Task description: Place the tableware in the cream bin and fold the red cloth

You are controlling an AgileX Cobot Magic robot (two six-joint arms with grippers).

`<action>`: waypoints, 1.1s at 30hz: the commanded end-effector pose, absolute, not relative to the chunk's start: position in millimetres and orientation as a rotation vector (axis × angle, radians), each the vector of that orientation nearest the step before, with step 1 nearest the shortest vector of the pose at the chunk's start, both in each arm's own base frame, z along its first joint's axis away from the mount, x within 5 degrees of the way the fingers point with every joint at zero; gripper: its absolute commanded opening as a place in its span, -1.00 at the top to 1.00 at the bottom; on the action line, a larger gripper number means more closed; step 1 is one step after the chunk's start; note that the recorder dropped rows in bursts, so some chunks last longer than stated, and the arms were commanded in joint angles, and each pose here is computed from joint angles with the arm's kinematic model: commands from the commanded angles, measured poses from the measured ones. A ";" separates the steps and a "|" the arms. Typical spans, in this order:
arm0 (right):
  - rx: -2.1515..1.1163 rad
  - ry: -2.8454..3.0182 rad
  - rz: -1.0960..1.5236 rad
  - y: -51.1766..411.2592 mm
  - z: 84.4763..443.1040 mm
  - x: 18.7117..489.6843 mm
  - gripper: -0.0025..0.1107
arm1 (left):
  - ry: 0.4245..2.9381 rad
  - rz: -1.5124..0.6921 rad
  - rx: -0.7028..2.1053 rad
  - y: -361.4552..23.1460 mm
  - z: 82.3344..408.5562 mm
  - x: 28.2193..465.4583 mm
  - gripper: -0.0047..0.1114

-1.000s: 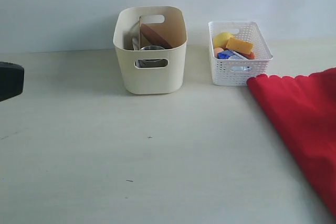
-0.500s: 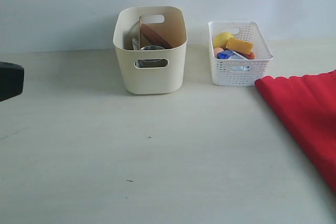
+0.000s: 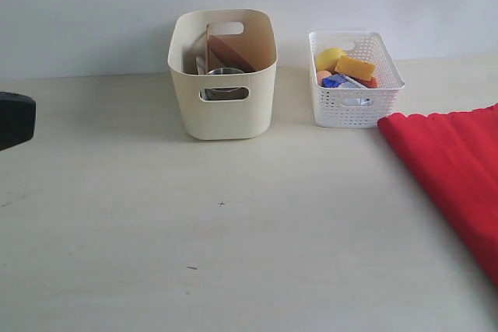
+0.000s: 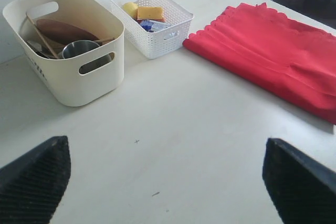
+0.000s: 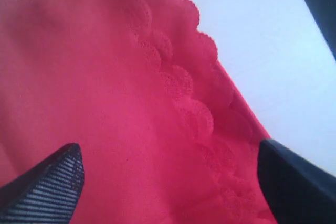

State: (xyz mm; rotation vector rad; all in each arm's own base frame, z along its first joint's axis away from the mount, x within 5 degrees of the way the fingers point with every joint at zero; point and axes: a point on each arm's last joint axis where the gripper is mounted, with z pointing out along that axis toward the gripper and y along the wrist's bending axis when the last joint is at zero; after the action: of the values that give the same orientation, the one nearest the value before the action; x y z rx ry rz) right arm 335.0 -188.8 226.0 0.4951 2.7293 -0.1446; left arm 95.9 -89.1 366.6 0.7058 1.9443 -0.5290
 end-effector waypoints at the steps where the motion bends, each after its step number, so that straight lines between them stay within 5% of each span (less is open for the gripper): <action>1: 0.533 2.732 -0.150 -194.8 206.3 330.0 -0.55 | 1.945 -0.530 0.700 -87.9 366.7 94.9 -0.70; 16: 0.662 2.762 -0.106 -241.3 167.7 319.5 -0.55 | 1.857 -0.516 0.542 -52.9 361.1 67.3 -0.70; 26: 0.523 2.844 0.195 -264.8 131.8 329.4 -0.55 | 1.809 -0.554 0.499 -42.4 357.2 55.1 -0.70; 33: 0.442 2.838 0.175 -280.9 136.6 340.0 -0.55 | 1.811 -0.566 0.483 -41.7 357.3 54.3 -0.70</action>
State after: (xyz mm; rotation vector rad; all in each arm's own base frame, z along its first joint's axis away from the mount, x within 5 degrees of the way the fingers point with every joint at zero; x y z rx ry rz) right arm 338.9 -272.4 129.8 0.4736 2.8567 0.1971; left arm 54.5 -42.2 357.3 0.4980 1.8211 -0.5574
